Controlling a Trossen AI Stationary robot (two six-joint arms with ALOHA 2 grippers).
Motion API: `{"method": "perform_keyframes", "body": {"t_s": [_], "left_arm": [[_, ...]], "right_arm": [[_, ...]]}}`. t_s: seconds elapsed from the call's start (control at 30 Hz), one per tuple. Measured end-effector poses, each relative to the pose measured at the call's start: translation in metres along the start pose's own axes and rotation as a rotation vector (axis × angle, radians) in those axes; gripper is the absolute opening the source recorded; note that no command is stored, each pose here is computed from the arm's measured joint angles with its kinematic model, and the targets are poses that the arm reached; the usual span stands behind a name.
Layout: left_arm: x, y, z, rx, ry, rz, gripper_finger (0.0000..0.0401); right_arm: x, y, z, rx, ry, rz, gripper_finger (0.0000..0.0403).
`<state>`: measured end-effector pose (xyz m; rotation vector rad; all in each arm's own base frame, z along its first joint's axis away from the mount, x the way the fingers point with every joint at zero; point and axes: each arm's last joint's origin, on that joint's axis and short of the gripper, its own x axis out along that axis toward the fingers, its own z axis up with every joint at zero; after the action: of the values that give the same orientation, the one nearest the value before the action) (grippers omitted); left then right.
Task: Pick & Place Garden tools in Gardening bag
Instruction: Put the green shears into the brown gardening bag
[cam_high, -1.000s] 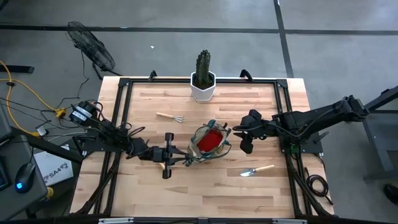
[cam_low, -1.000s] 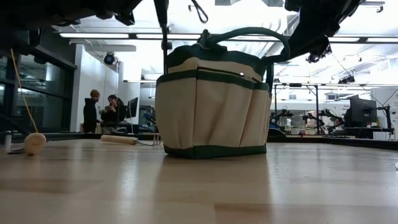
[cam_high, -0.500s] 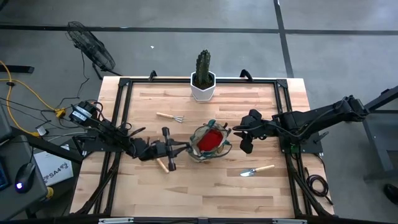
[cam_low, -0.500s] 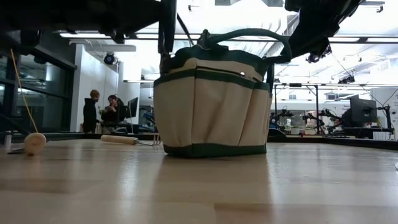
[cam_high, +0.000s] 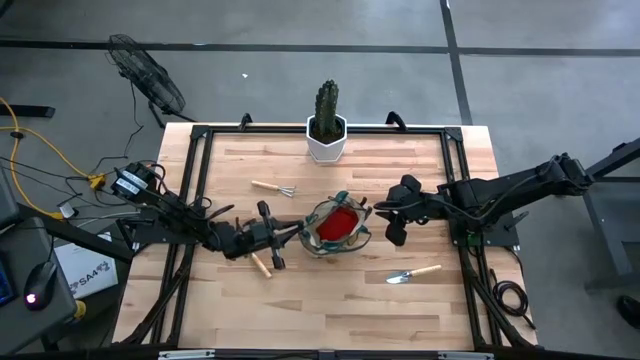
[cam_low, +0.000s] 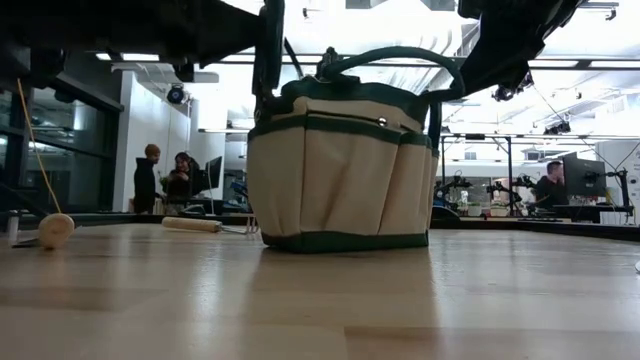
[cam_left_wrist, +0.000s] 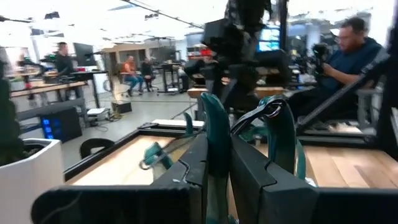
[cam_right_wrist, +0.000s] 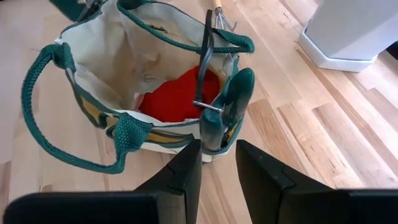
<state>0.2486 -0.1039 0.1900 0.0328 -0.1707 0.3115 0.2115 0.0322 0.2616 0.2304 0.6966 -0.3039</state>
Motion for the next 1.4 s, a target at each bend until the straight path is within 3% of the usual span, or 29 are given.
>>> {"method": "perform_keyframes", "body": {"t_s": [0.7, 0.93, 1.4], "left_arm": [[0.0, -0.001, -0.009, 0.049, 0.069, -0.008, 0.0035], [0.002, 0.004, -0.009, 0.046, 0.08, 0.08, 0.0035], [0.013, 0.013, -0.015, 0.005, 0.098, 0.016, 0.0035]], "right_arm": [[0.0, 0.0, 0.0, 0.0, 0.0, 0.0, 0.0091], [0.0, 0.0, 0.0, 0.0, 0.0, 0.0, 0.0091], [0.0, 0.0, 0.0, 0.0, 0.0, 0.0, 0.0091]]}}
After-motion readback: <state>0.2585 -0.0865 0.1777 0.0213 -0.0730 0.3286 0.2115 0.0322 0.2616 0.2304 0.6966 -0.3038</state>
